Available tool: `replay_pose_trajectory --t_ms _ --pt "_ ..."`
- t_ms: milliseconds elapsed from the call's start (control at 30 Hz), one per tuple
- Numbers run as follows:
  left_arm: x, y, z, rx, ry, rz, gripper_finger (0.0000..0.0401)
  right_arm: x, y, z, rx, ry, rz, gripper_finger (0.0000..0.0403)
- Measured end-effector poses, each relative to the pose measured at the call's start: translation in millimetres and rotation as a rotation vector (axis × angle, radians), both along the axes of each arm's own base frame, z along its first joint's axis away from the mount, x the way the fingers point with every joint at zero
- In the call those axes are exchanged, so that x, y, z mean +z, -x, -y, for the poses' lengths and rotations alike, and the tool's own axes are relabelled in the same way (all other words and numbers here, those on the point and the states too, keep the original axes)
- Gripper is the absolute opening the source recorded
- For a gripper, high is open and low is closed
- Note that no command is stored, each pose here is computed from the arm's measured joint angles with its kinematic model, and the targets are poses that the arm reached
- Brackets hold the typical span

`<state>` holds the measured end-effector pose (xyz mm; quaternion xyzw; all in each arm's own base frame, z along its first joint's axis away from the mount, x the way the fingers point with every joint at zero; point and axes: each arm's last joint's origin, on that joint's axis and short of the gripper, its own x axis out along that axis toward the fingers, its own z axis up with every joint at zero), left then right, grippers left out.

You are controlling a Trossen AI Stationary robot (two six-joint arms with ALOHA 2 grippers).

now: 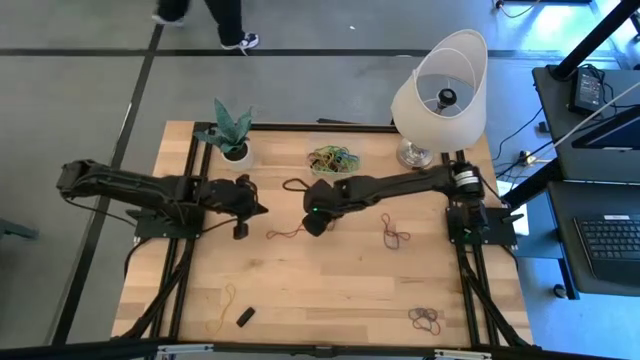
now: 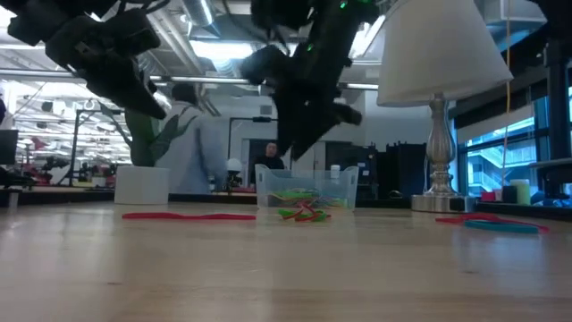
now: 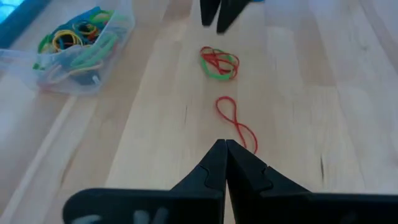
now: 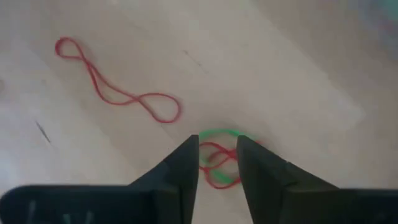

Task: Pick and place rubber bands into bin
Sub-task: Put the red rubber band into the transparent bin

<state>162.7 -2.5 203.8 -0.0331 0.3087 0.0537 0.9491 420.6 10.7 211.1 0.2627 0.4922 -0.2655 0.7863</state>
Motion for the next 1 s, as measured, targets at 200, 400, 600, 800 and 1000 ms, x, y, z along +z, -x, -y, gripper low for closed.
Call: replay_pose_trajectory --t_ms 200,400,600,800,1000 --pt "1 5 0 -0.022 0.019 -0.009 0.0001 -22 -8 7 -0.13 -0.109 -0.025 0.013" --pt "-1 7 0 -0.025 0.02 -0.041 0.0003 -37 -7 7 -0.207 -0.138 -0.087 0.0132" --pt "-3 8 1 -0.049 0.015 -0.067 0.0003 -50 -8 6 -0.237 -0.168 -0.128 0.0132" --pt "-4 8 1 -0.049 0.015 -0.07 0.0003 -58 -8 6 -0.236 -0.179 -0.156 0.0126" --pt "-4 8 1 -0.053 0.009 -0.073 0.0003 -58 -9 6 -0.231 -0.181 -0.154 0.0048"
